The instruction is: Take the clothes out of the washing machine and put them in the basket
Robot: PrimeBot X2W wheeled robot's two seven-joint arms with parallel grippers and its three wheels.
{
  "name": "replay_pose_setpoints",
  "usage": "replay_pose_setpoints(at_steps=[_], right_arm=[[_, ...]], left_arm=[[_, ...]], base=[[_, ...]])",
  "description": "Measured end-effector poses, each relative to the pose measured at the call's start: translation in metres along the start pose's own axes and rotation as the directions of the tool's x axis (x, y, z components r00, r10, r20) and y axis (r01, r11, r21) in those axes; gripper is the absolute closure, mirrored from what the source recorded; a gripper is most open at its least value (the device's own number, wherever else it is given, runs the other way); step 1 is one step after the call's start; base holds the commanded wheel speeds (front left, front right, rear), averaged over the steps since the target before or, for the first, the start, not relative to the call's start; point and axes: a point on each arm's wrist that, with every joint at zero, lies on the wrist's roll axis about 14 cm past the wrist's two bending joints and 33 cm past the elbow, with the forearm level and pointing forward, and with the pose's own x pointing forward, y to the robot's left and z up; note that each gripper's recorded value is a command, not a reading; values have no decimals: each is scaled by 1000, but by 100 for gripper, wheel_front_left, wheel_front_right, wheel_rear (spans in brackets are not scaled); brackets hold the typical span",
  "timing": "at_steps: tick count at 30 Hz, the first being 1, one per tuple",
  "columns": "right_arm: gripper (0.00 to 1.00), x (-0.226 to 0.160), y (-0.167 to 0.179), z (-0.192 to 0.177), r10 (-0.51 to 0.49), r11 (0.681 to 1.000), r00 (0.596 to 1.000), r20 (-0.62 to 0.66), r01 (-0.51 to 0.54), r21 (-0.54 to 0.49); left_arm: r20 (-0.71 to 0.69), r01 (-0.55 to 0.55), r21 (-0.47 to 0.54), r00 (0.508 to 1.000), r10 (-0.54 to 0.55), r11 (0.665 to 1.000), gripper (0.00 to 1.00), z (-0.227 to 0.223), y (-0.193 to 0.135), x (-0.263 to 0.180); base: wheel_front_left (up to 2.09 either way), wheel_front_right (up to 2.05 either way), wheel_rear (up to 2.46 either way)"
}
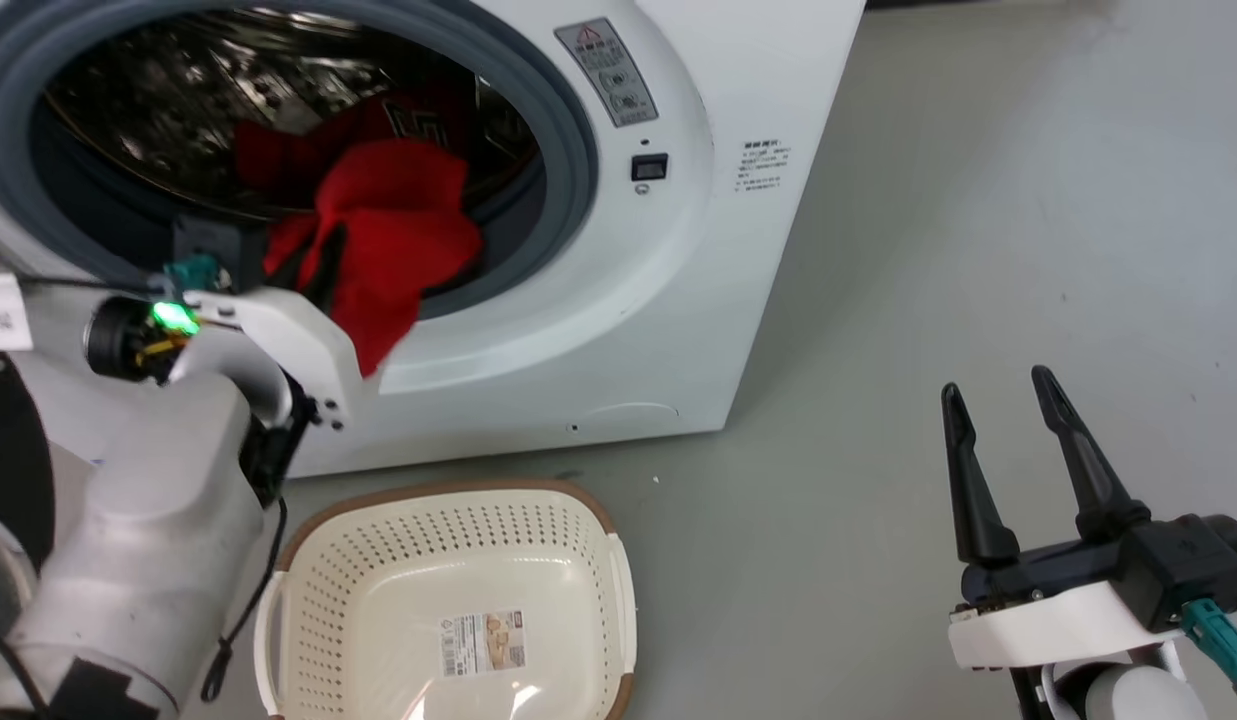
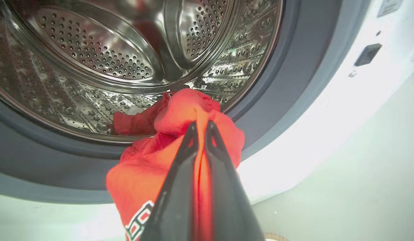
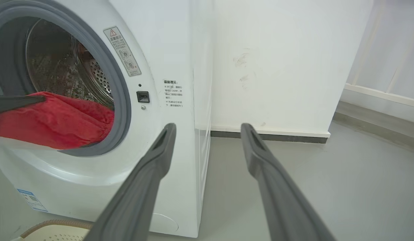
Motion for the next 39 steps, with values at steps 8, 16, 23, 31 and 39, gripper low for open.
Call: replay_pose_setpoints(at_steps=[8, 16, 23, 31, 39], right_arm=[[0, -12, 13, 12, 35, 999, 999, 28, -35, 2], [0, -21, 22, 18, 60, 998, 997, 44, -61, 7], [0, -30, 24, 21, 63, 998, 997, 48, -63, 9], [0, -35, 26, 21, 69, 998, 997, 46, -69, 10], [0, -32, 27, 13, 70, 997, 997, 24, -70, 13]], left_arm=[[76, 20, -17, 997, -19, 1000, 100, 8, -22, -41], [113, 40, -35, 993, -36, 999, 100, 0, -47, -80], [111, 75, -29, 991, -72, 997, 100, -10, -69, -112], [96, 89, -38, 992, -85, 995, 100, -14, -83, -140], [32, 114, -77, 993, -112, 990, 100, -37, -97, -141]], base=[[0, 0, 0], [0, 0, 0], [0, 0, 0], [0, 0, 0], [0, 0, 0]])
